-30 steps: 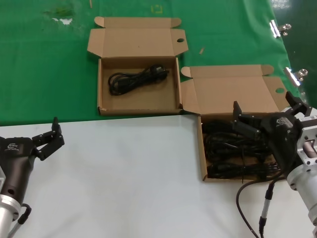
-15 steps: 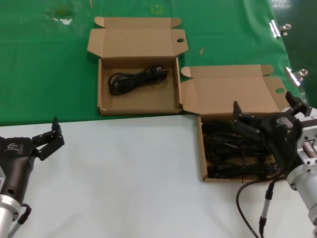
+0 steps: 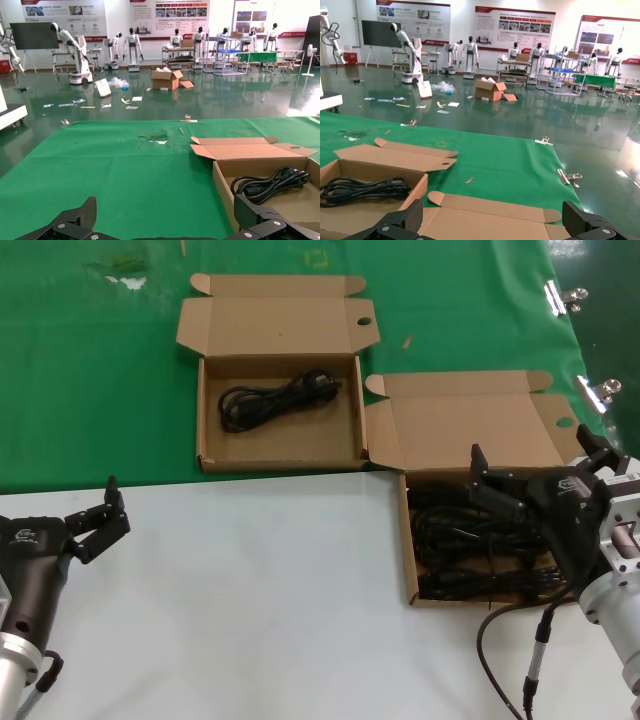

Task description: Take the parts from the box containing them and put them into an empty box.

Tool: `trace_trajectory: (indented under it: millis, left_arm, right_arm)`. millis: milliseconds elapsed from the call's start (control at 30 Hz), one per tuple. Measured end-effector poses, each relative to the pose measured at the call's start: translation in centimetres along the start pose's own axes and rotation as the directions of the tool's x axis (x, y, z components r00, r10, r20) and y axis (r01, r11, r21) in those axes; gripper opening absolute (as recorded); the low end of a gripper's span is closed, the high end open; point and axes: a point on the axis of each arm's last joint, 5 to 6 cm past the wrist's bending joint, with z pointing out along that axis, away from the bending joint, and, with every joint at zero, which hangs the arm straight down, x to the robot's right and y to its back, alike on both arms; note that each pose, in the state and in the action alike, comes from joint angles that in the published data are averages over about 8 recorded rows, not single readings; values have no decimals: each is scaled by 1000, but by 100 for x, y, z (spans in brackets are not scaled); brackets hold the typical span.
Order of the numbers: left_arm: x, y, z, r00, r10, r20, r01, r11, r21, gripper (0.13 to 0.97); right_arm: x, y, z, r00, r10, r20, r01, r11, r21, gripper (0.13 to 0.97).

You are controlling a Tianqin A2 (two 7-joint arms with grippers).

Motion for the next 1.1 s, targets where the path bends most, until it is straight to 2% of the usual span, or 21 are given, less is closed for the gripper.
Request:
trace_trajectory:
  millis: [1100]
  left_arm:
    - [0,0,0,1000,0,0,0,1000,0,966]
  right_arm:
    - [0,0,0,1000,0,0,0,1000,0,966]
